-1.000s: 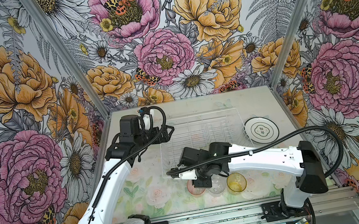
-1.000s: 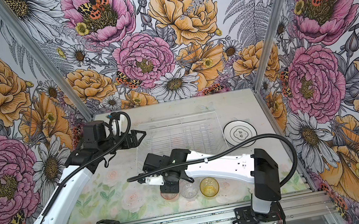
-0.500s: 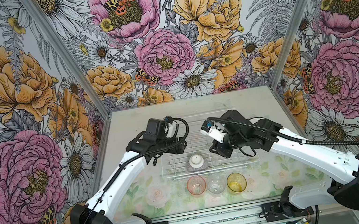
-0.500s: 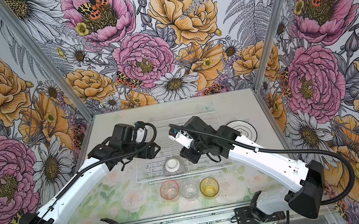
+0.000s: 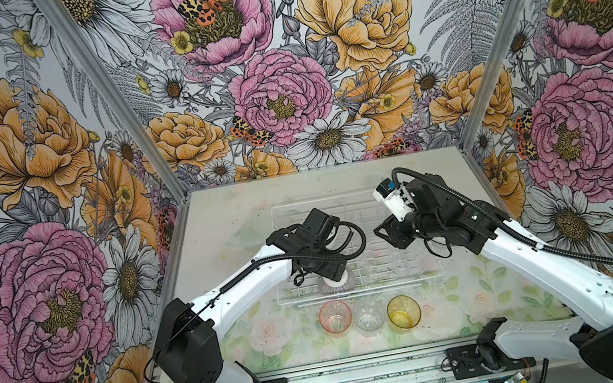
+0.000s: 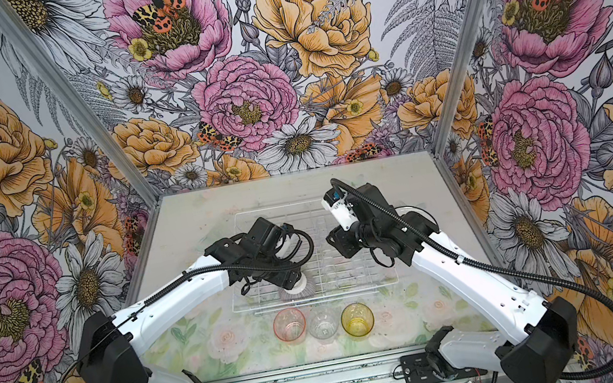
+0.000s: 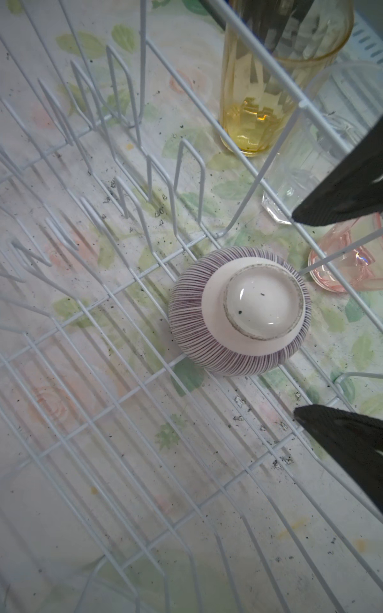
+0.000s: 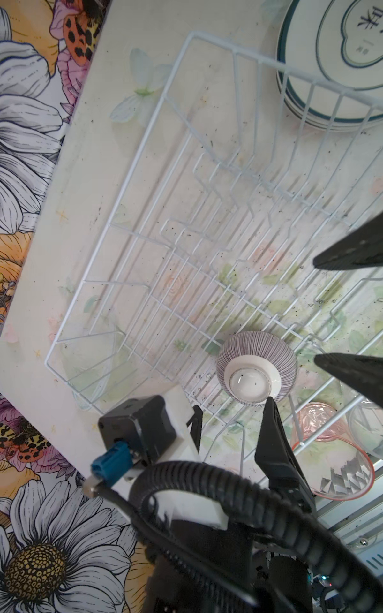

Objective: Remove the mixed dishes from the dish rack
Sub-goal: 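Lower the left gripper onto the purple-striped bowl while the right gripper rises over the rack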

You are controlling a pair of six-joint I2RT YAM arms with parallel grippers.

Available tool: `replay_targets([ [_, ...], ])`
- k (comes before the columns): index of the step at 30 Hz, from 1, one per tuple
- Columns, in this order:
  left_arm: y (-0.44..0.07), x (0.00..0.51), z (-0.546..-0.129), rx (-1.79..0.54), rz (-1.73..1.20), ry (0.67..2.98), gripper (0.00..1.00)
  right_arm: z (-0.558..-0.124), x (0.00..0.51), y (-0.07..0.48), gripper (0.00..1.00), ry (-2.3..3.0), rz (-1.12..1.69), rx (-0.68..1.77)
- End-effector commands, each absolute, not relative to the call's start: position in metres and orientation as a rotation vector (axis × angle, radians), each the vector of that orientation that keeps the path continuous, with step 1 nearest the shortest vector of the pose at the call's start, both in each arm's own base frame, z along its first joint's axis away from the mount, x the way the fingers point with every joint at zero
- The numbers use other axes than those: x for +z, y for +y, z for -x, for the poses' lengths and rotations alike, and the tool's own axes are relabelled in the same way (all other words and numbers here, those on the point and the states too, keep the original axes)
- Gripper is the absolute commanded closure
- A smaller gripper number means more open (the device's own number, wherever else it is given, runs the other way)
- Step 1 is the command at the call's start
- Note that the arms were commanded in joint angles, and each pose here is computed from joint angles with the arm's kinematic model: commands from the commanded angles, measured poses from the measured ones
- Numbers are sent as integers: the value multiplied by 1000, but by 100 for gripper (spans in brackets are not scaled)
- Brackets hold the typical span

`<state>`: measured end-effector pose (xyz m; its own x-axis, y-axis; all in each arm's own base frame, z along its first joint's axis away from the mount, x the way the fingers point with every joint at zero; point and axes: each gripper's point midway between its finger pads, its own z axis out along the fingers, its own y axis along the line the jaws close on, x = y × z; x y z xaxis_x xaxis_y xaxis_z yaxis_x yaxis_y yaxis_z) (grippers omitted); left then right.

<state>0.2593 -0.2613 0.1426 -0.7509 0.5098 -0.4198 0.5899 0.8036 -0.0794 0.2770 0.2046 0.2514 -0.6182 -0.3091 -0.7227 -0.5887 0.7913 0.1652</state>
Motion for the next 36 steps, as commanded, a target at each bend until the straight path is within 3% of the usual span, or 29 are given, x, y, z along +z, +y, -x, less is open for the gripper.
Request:
replay_targets([
  [1, -267, 143, -259, -270, -862, 2601, 15, -281, 269, 202, 57, 2199, 596, 569],
  [5, -273, 132, -257, -296, -891, 2634, 22, -282, 267, 196, 56, 2200, 563, 584],
  [36, -277, 106, -259, -219, -948, 2717, 29, -287, 254, 183, 56, 2203, 500, 625],
])
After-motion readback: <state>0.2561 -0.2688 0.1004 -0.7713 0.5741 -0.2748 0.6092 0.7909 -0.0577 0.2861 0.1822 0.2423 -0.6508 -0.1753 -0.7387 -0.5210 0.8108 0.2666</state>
